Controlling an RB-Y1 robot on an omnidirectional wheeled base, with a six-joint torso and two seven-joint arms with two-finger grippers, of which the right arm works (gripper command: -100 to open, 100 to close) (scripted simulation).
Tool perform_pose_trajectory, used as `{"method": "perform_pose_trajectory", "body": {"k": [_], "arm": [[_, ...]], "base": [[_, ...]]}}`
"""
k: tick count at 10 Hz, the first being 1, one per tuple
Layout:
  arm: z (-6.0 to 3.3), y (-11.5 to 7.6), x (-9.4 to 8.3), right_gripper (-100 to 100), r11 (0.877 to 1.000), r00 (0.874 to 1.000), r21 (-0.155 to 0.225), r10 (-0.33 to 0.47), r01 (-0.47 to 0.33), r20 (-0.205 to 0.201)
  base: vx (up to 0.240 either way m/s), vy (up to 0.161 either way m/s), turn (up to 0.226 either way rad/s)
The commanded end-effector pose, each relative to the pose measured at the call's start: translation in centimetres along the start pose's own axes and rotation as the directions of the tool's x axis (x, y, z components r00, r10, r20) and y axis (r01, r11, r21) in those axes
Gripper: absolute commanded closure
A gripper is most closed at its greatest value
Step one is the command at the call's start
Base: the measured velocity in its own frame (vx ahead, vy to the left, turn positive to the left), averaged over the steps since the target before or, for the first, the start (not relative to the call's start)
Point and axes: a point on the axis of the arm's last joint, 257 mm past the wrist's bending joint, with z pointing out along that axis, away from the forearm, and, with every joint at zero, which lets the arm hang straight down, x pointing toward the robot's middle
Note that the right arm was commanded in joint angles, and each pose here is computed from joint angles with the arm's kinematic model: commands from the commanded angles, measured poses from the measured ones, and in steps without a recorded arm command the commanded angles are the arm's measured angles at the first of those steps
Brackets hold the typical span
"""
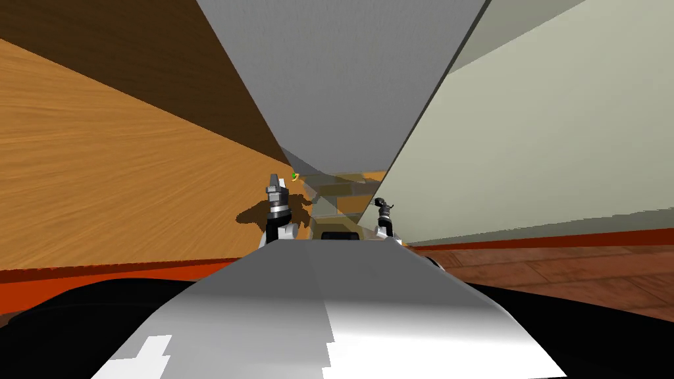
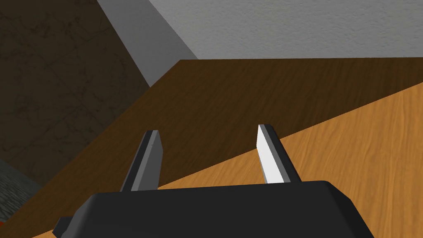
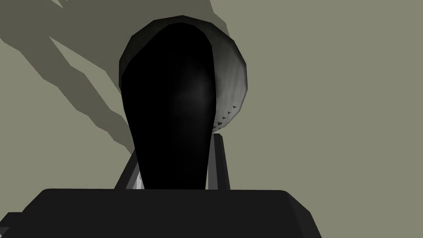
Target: Push the door open
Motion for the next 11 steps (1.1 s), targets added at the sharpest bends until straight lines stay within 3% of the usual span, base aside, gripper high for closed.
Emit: {"method": "perform_pose_trajectory", "body": {"k": [1, 4, 5, 11], "arm": [[0.21, 0.6, -1.2, 100, 1.0, 1.0, -0.011, -0.003, 0.003, 0.025], [0.13, 0.5, -2.6, 100, 1.0, 0.998, -0.009, -0.002, 0.003, 0.062], [-0.01, 0.2, -2.5, 100, 1.0, 0.998, -0.003, -0.003, 0.003, 0.056], [-0.38, 0.4, -6.1, 100, 1.0, 0.99, -0.006, -0.003, 0.003, 0.139]], "base": [[0.161, 0.052, -0.042], [0.191, 0.052, -0.058], [0.075, 0.012, -0.028], [0.176, -0.014, -0.031]]}}
